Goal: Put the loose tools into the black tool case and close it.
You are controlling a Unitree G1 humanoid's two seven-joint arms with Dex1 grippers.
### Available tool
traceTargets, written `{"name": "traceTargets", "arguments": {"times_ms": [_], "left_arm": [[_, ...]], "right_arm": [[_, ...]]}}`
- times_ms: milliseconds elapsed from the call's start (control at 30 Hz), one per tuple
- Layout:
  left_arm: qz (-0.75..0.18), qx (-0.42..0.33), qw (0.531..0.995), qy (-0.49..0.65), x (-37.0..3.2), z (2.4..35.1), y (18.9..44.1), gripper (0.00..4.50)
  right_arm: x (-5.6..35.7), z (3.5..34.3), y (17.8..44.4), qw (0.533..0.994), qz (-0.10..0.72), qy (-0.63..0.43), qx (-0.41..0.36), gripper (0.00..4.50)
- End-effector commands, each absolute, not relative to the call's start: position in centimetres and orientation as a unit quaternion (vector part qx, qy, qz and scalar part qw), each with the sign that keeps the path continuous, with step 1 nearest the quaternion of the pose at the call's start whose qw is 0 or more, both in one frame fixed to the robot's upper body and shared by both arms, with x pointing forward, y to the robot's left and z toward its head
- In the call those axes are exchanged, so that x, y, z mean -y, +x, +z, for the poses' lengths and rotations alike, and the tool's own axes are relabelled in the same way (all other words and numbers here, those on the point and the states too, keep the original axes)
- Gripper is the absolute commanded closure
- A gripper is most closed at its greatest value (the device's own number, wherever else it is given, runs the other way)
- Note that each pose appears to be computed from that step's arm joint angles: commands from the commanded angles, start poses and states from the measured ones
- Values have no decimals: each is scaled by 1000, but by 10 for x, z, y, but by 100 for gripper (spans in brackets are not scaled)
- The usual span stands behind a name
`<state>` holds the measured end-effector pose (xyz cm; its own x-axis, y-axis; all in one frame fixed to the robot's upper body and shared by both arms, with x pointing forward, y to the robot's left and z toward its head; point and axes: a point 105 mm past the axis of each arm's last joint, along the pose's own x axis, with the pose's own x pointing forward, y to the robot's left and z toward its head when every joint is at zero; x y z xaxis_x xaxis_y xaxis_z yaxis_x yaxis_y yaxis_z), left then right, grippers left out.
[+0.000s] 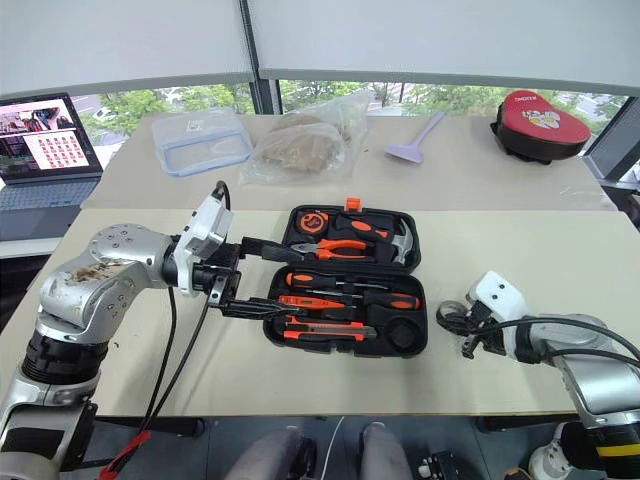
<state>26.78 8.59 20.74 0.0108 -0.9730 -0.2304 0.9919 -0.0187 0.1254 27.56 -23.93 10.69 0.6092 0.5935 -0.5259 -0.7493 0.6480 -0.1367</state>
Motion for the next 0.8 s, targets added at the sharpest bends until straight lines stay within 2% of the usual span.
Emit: {"name": "traceTargets", "arguments": {"times_ms": [33,133,300,433,700,733,800], "left_arm": [[-711,-21,690,136,-87,216,263,0],[-714,-26,686,140,-88,213,262,0],[-719,-32,679,147,-88,210,260,0],[-715,-33,682,155,-89,210,264,0],[-712,-43,683,159,-90,205,264,0],[-712,-43,683,159,-90,205,263,0],[-711,-43,683,160,-90,205,262,0]], "right_arm": [[213,151,266,870,441,-165,-147,448],[190,155,251,844,489,-162,-147,448],[164,143,236,818,523,-177,-160,448],[166,120,232,809,519,-197,-193,448],[166,106,236,804,513,-220,-205,448],[167,105,235,803,513,-224,-206,371],[165,108,230,798,522,-220,-204,315]]}}
